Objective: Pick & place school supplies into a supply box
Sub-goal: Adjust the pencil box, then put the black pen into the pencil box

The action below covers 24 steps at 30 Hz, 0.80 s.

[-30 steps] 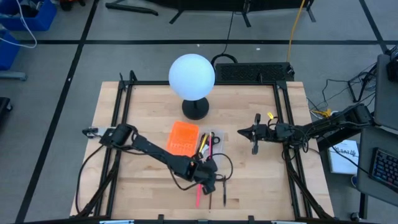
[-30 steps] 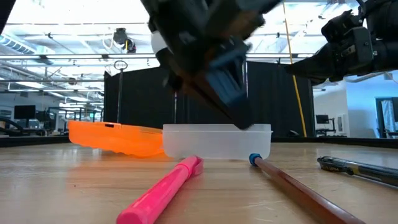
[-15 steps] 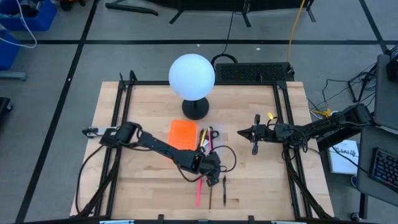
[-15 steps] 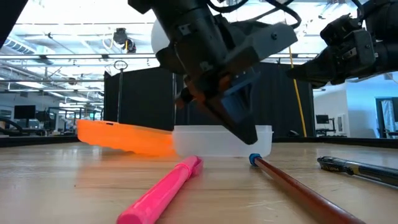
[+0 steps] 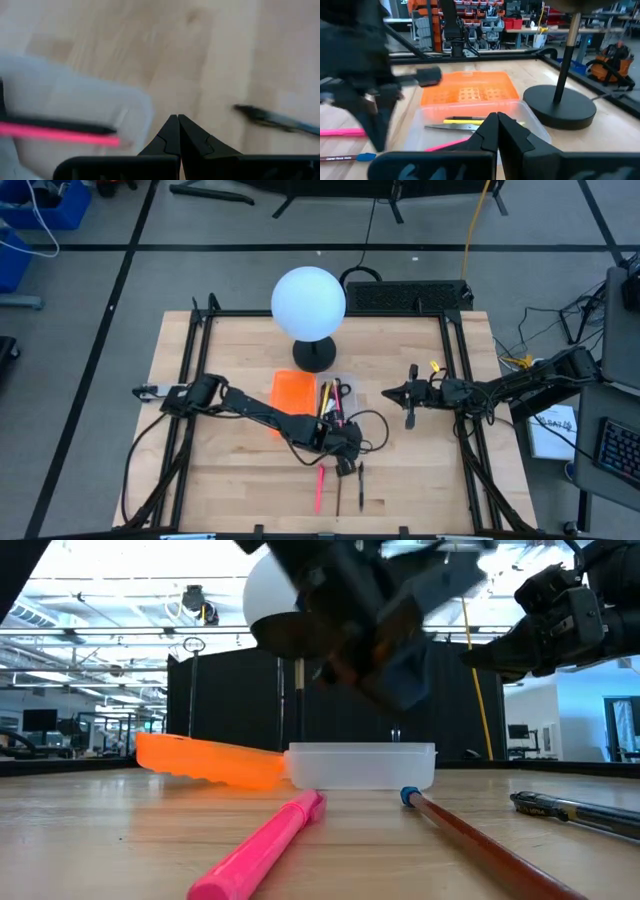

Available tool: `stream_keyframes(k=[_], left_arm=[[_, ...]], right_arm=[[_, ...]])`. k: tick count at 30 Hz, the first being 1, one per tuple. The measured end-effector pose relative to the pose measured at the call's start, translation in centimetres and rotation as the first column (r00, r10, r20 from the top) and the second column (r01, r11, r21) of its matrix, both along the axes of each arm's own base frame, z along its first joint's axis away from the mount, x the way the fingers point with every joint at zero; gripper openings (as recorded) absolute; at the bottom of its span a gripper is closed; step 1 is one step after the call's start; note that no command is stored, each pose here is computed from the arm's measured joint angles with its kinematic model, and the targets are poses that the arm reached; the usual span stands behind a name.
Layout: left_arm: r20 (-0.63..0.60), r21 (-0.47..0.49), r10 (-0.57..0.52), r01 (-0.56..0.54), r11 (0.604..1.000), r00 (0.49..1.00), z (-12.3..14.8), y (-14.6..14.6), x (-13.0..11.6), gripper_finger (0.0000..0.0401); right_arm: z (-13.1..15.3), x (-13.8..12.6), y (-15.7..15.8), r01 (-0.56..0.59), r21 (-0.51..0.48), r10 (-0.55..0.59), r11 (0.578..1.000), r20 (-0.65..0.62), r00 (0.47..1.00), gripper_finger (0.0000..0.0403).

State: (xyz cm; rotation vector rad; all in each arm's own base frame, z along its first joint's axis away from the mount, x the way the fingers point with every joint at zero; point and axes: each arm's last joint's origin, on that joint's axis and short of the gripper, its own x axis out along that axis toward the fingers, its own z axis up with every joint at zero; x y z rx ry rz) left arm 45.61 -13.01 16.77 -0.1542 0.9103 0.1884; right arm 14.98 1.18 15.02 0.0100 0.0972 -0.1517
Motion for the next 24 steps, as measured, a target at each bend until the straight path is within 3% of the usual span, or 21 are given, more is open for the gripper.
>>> stream_keyframes(k=[3,6,8,11,15,18,21,24], left_arm=[[-0.017,0.054,-0.154,0.155,0.986,0.988,2.3,-1.1,-0.1,0.0001],[-0.072,0.147,-0.264,0.272,0.951,0.962,5.3,-2.9,-1.9,0.0001],[-0.103,0.242,-0.26,0.278,0.93,0.96,7.3,-3.8,-3.9,0.0001],[-0.07,0.305,-0.26,0.269,0.914,0.963,10.6,-3.5,-7.6,0.0001],[0.105,0.39,-0.227,0.17,0.905,0.968,13.9,-0.8,-13.1,0.0001],[0.296,0.372,-0.318,0.198,0.907,0.901,14.1,1.3,-16.6,0.0001],[0.399,0.387,-0.41,0.254,0.886,0.82,12.4,3.0,-19.8,0.0001],[0.422,0.364,-0.347,0.194,0.911,0.838,10.9,4.8,-22.8,0.0001]], right_arm=[[-0.2,0.0,0.0,-0.012,0.038,0.013,0.999,-0.02,1.0,0.0],[-0.4,0.0,0.2,-0.079,0.068,0.081,0.995,-0.031,0.996,0.0],[-0.3,0.0,0.4,-0.122,0.085,0.124,0.989,-0.019,0.992,0.0],[-0.3,0.0,0.5,-0.151,0.113,0.154,0.982,-0.015,0.988,0.0],[-0.3,0.0,0.5,-0.166,0.156,0.17,0.974,-0.017,0.985,0.0],[-0.4,0.0,0.5,-0.163,0.18,0.168,0.97,-0.016,0.986,0.0],[-0.3,0.0,0.5,-0.161,0.182,0.166,0.97,-0.013,0.986,0.0],[-0.3,0.0,0.5,-0.164,0.153,0.168,0.974,-0.014,0.986,0.0]])
